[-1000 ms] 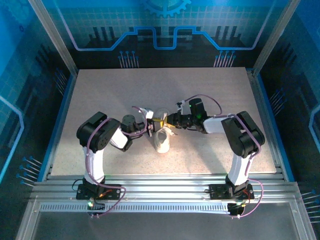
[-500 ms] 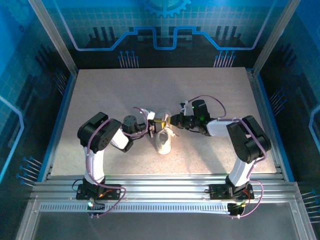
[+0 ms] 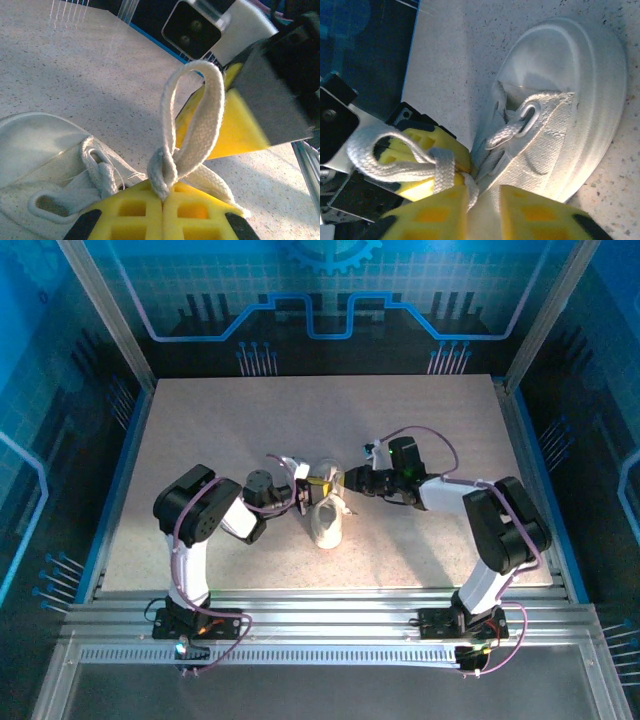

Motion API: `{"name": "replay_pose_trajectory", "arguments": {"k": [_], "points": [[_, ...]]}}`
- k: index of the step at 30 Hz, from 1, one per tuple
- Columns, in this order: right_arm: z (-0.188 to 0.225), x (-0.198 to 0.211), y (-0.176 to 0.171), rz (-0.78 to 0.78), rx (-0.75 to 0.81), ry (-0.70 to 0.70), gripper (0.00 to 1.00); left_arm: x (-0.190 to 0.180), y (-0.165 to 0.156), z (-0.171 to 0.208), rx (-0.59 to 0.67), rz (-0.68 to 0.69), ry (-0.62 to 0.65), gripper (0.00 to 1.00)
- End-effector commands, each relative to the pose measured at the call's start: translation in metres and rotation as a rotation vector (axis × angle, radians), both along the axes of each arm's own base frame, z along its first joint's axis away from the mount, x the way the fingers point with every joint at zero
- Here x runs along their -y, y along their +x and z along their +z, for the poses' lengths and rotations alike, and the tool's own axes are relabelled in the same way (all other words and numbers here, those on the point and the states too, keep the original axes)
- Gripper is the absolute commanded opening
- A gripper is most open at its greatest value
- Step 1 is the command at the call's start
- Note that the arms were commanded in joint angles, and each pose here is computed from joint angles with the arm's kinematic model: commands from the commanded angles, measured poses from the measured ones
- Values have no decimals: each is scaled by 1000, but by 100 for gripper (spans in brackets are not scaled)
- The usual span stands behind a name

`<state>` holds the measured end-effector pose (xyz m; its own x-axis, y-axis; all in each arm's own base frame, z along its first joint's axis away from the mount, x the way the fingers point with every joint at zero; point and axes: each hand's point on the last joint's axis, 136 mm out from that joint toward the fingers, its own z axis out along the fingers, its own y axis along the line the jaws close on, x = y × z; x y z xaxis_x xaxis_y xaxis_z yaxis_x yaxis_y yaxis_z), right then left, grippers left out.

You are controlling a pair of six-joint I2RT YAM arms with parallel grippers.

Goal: Tie the shoes

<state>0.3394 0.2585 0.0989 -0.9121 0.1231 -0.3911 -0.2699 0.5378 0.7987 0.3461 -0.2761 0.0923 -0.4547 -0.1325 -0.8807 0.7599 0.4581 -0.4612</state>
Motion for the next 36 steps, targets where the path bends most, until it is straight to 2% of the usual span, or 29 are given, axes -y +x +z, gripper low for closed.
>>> {"name": "replay_pose_trajectory", "arguments": {"k": [1, 4, 7, 14, 19, 25, 34, 36], "points": [[24, -1, -5, 47, 119, 18, 36, 2, -2, 13, 35, -17, 6, 0], [26, -5, -9, 107, 135, 9, 44, 2, 0, 14, 36, -18, 17, 0], [28, -12, -12, 148, 151, 11, 46, 1, 2, 15, 33, -11, 13, 0], [16, -22, -19, 181, 122, -33, 43, 0, 2, 19, 45, -6, 7, 0], [19, -8, -9, 81, 113, -4, 39, -1, 3, 25, 64, -10, -4, 0], [6, 16, 2, -45, -41, -23, 38, 3, 2, 37, 122, -37, -27, 0], [-5, 0, -3, 29, -112, 40, 39, 8, -1, 35, 153, -88, -21, 0], [-3, -5, -2, 53, -84, 68, 39, 10, -1, 33, 157, -94, -18, 0]]}}
